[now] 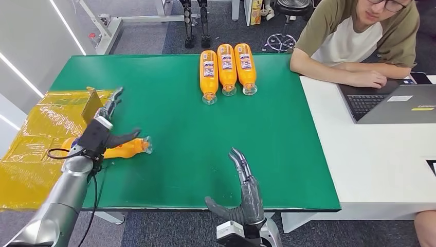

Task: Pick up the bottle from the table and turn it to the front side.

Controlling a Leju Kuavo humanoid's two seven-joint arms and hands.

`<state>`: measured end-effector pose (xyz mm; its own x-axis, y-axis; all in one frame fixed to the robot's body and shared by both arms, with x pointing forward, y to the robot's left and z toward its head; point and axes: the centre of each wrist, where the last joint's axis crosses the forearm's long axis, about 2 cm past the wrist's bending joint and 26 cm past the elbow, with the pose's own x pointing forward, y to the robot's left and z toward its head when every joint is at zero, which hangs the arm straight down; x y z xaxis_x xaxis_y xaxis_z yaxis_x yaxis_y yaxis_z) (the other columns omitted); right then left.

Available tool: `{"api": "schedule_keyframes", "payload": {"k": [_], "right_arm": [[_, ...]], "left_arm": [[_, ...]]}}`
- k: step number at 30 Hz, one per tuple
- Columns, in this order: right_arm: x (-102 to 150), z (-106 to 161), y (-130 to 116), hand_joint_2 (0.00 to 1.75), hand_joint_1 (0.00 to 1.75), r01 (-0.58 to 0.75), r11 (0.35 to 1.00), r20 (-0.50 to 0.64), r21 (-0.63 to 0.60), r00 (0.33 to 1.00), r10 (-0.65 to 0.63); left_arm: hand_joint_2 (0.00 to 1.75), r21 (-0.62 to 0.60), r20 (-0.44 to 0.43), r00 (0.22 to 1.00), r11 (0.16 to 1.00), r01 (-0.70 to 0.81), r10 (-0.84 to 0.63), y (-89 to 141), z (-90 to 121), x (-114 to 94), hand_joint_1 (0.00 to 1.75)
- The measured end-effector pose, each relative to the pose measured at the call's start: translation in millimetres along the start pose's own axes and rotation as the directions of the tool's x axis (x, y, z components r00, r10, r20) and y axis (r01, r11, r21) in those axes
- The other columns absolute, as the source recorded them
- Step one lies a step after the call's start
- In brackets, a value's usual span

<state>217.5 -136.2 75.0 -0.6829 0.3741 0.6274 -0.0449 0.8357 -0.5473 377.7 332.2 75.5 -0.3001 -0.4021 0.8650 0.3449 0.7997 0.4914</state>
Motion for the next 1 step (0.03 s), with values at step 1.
{"api": "schedule_keyframes", "payload": {"k": [1], "right_arm": [[0.1, -0.5, 0.1, 1.75, 0.00, 0.002, 1.000, 0.000, -0.002, 1.000, -0.002]], "left_arm": [[1.75, 0.029, 0.028, 1.000, 1.000, -0.007, 0.006, 0.1, -3.6, 4.3, 0.00]]}}
